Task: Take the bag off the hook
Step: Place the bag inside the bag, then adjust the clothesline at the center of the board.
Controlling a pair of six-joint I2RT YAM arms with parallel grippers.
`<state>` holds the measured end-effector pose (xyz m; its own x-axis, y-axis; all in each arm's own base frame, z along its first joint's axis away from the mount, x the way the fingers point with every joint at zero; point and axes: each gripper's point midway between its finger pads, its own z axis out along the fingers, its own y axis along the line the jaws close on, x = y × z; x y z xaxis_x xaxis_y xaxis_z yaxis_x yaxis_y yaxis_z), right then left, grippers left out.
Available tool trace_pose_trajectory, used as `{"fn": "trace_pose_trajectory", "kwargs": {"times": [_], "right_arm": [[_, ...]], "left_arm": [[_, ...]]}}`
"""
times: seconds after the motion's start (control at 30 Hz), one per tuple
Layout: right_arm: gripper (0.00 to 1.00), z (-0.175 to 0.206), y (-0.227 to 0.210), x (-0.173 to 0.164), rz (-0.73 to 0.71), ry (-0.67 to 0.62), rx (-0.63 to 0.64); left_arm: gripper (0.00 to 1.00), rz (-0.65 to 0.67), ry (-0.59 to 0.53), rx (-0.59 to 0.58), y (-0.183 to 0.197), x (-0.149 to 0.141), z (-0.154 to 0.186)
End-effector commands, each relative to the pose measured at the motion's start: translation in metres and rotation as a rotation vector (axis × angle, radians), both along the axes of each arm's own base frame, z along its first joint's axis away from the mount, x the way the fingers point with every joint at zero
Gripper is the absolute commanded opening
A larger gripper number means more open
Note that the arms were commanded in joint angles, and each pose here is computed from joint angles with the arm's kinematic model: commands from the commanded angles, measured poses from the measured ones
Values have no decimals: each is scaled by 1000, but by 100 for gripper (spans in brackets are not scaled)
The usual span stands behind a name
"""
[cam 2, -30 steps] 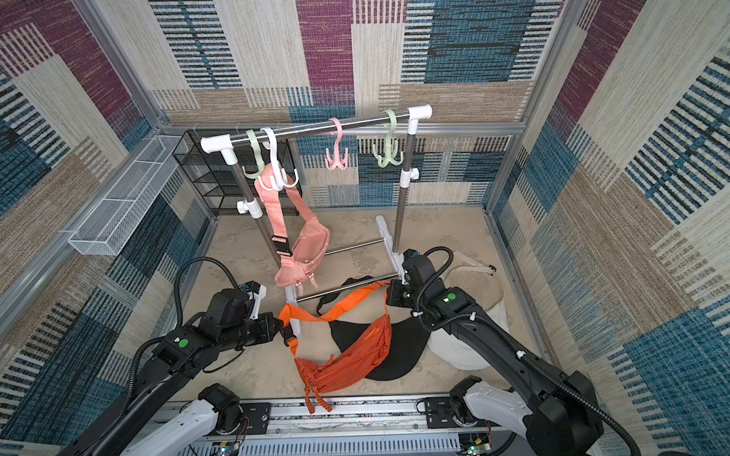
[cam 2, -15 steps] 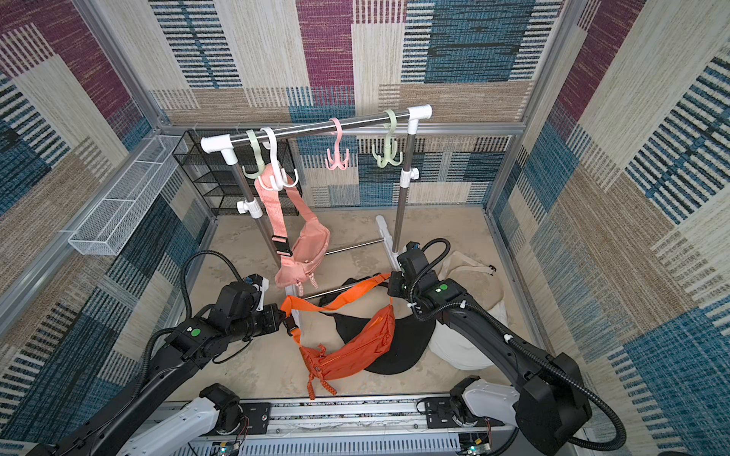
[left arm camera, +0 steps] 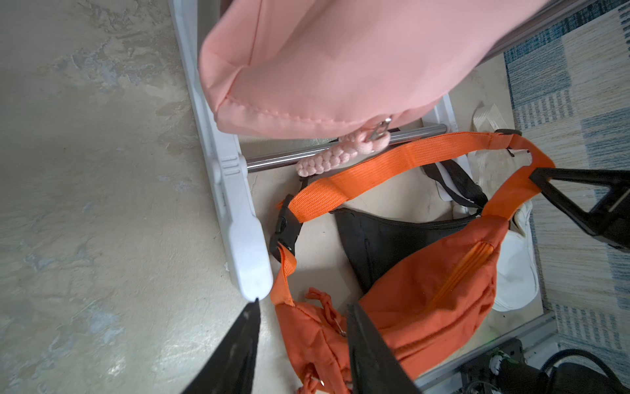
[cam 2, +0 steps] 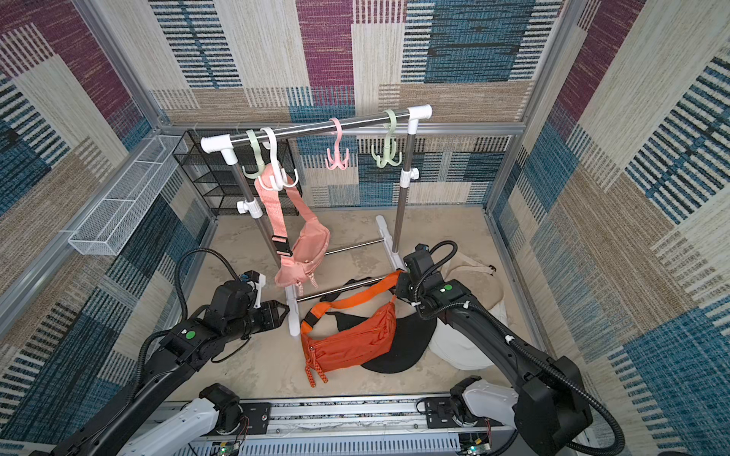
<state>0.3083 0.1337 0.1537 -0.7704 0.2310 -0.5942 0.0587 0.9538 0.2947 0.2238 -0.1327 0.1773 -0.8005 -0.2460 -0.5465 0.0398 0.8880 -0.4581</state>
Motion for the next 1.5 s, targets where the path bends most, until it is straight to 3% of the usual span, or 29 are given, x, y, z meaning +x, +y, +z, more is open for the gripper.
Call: {"fn": "trace_pose_trajectory", "kwargs": {"times": [0.0, 0.13, 0.23, 0.33, 0.5, 0.7, 0.93, 1.17, 1.47], "right_arm": [[17, 1, -7, 3, -26, -6, -16], [26, 6, -15, 7, -45, -15, -31], [49, 21, -12, 8, -24, -43, -18], [62, 49, -11, 9, -13, -102, 5], [63, 119, -1, 8, 68, -276, 70], [65, 203, 50, 8, 355, -559, 226], [67, 253, 103, 30, 561, -745, 233], [69, 275, 154, 54, 738, -905, 222], [72, 239, 199, 106, 844, -953, 178]], "left_arm": [[45, 7, -23, 24, 5, 1, 4], [45, 16, -44, 39, 11, -2, 9], [45, 6, -83, 54, 14, -3, 20], [44, -16, -138, 73, 17, -3, 40], [43, -69, -242, 79, 14, -2, 81], [48, -131, -421, 39, 2, 5, 138], [53, -187, -526, 91, -6, 20, 189], [53, -180, -542, 126, -13, 43, 213], [53, -154, -542, 135, -25, 73, 217]]}}
